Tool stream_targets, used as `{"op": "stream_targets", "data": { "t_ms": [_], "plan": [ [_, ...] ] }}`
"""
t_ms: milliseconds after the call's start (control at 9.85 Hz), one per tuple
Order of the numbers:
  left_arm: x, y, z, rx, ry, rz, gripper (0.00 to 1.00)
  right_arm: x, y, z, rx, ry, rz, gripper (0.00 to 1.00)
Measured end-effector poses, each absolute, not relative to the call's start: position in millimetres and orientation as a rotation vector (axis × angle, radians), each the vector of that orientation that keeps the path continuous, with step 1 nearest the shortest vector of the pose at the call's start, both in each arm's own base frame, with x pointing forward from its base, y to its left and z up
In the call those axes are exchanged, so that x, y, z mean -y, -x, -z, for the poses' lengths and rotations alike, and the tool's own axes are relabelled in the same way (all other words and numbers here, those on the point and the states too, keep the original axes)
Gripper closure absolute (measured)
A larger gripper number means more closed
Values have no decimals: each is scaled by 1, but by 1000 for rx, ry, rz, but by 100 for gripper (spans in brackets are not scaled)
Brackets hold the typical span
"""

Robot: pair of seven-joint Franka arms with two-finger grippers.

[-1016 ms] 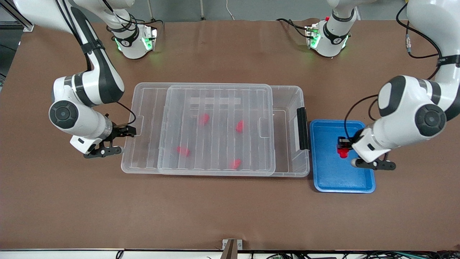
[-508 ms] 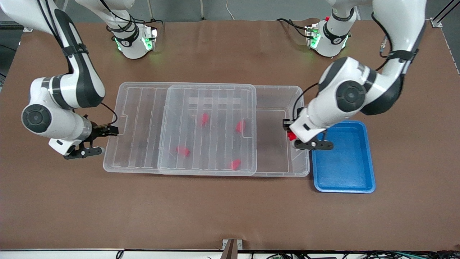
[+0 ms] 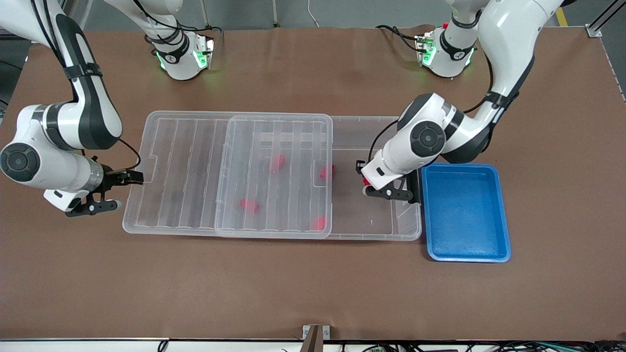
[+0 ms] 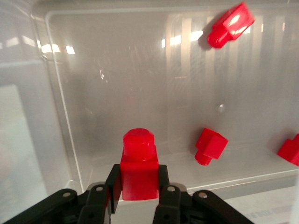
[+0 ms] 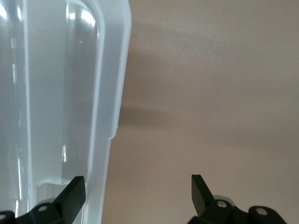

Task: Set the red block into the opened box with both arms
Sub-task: 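Lift the block with the left gripper while the right gripper slides the lid open, then lower the red block into the uncovered box end and open the left gripper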

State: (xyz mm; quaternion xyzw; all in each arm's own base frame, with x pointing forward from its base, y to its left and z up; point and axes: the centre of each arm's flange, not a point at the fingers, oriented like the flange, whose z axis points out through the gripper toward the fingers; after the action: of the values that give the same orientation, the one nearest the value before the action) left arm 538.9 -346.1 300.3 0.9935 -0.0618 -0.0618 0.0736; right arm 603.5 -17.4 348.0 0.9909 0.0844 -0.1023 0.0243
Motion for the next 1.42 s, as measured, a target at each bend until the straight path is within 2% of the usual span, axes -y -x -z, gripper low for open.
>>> {"op": "stream_targets", "data": {
  "t_ms": [203,508,812,914,1219,1320,1422],
  "plan": [
    [349,-524,-274,172,-3045,150,65,15,-609,-370,-256,-3068,329,0],
    [366,-508,-234,186,-3069,169,65,9,-623,-451,-164,-3125,307,0],
    [364,-508,-203,213,-3059,179,63,26,-608,-552,43,-3133,114,0],
    [363,-510,-201,207,-3055,177,52,49,-592,-583,128,-3142,65,0],
    [361,-530,-229,179,-3048,95,7,89,-545,-635,273,-3143,72,0],
    [358,-538,-260,176,-3075,47,0,91,-541,-638,282,-3143,71,0],
    [355,-545,-303,145,-3112,21,0,96,-540,-637,295,-3145,75,0]
  ]
}}
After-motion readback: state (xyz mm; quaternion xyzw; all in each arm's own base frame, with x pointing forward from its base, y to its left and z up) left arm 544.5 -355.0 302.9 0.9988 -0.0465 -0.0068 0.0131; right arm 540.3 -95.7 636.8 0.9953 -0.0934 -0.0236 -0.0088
